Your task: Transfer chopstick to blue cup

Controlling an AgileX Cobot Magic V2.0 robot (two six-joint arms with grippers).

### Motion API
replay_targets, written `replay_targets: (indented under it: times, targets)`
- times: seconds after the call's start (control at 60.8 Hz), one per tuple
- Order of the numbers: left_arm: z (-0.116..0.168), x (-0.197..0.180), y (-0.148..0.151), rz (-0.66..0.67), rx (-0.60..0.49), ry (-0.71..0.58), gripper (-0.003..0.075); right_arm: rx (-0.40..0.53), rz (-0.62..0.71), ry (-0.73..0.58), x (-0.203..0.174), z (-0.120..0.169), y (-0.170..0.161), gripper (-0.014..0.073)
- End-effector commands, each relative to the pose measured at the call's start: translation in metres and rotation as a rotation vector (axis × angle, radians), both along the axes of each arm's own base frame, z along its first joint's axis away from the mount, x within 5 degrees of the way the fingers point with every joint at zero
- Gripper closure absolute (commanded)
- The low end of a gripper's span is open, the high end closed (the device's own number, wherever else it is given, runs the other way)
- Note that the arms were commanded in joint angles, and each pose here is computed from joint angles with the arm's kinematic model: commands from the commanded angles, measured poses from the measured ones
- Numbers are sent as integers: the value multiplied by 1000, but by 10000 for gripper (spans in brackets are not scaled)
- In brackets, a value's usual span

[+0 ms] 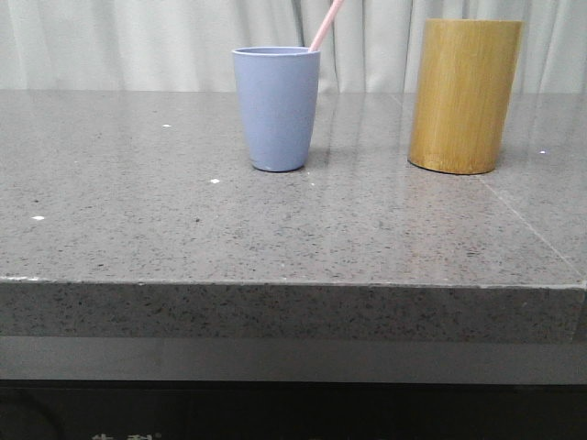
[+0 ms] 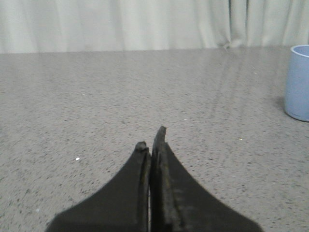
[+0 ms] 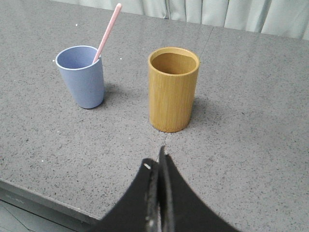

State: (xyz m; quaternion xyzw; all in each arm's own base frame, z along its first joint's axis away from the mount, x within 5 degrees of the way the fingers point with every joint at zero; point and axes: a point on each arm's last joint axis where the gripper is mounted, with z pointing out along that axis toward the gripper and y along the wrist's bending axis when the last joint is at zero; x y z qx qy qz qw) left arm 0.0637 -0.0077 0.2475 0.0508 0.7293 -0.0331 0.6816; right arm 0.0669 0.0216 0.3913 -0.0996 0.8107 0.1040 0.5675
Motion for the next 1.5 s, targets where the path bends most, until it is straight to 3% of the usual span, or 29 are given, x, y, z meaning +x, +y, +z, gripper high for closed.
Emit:
replay_targets:
  times: [0.0, 0.214, 1.481]
  targets:
    - [-1, -5, 3, 31, -44, -161, 739, 23, -9, -93, 1, 13, 0, 662]
    - [-31, -10, 6, 76, -51, -233, 739, 23, -9, -93, 1, 13, 0, 662]
    - [-32, -10, 6, 80, -87, -214, 739, 21, -9, -86, 2, 13, 0, 662]
